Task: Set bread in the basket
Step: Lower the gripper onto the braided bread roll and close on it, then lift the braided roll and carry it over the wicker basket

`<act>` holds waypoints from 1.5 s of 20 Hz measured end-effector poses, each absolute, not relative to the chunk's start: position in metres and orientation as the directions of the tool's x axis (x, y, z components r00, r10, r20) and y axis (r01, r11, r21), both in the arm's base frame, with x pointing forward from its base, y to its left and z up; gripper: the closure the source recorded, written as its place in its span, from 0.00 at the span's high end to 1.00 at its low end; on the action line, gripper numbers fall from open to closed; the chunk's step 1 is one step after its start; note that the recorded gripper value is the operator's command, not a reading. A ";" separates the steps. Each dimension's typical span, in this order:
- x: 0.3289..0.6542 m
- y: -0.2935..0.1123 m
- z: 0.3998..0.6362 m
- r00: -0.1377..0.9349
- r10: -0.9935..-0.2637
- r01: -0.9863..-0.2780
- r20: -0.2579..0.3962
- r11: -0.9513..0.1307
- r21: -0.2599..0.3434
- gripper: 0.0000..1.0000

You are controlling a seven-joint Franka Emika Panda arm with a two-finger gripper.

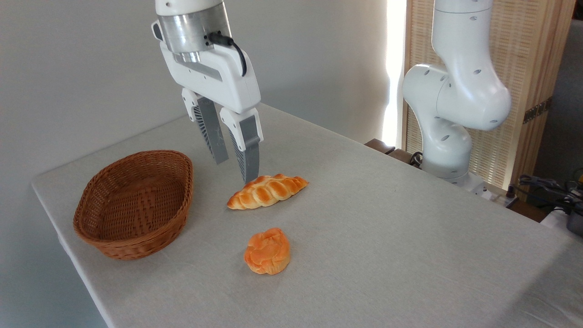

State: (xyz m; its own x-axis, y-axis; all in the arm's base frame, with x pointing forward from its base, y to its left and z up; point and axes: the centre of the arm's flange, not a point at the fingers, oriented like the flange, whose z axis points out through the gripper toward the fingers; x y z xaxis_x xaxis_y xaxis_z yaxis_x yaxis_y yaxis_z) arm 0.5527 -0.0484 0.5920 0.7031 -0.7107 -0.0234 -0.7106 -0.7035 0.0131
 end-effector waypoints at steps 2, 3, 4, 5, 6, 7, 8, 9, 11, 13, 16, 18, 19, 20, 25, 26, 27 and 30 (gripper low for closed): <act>0.545 -0.057 0.580 0.691 -0.723 -0.722 -0.028 -0.691 0.020 1.00; 0.538 -0.065 0.571 0.681 -0.732 -0.732 -0.022 -0.681 0.024 1.00; 0.530 -0.076 0.561 0.671 -0.742 -0.741 -0.009 -0.671 0.038 1.00; 0.519 -0.091 0.549 0.658 -0.753 -0.752 0.005 -0.656 0.056 1.00; 0.506 -0.107 0.535 0.640 -0.768 -0.767 0.011 -0.638 0.068 1.00; 0.495 -0.123 0.519 0.620 -0.785 -0.783 0.007 -0.618 0.072 1.00; 0.482 -0.139 0.501 0.595 -0.803 -0.801 -0.007 -0.594 0.076 1.00; 0.472 -0.151 0.485 0.576 -0.817 -0.814 -0.022 -0.576 0.080 1.00; 0.458 -0.167 0.459 0.546 -0.837 -0.833 -0.040 -0.547 0.082 1.00; 0.448 -0.178 0.439 0.524 -0.850 -0.846 -0.053 -0.527 0.084 1.00; 0.440 -0.179 0.421 0.500 -0.863 -0.858 -0.071 -0.505 0.098 1.00; 0.439 -0.178 0.416 0.488 -0.870 -0.864 -0.071 -0.493 0.101 0.98; 0.440 -0.179 0.414 0.484 -0.872 -0.866 -0.071 -0.489 0.102 0.87; 0.440 -0.181 0.412 0.481 -0.874 -0.868 -0.072 -0.486 0.104 0.75; 0.442 -0.184 0.405 0.475 -0.877 -0.871 -0.067 -0.480 0.104 0.26; 0.443 -0.184 0.403 0.471 -0.879 -0.873 -0.070 -0.476 0.105 0.20; 0.443 -0.184 0.401 0.465 -0.882 -0.876 -0.077 -0.471 0.104 0.17; 0.445 -0.185 0.395 0.450 -0.889 -0.883 -0.090 -0.458 0.104 0.17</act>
State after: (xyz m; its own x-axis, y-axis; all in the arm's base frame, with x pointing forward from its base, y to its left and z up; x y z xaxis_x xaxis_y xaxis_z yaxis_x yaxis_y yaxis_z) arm 0.4450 -0.1848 0.3946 0.4499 -0.8886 -0.0899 -0.8830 -0.4576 0.1041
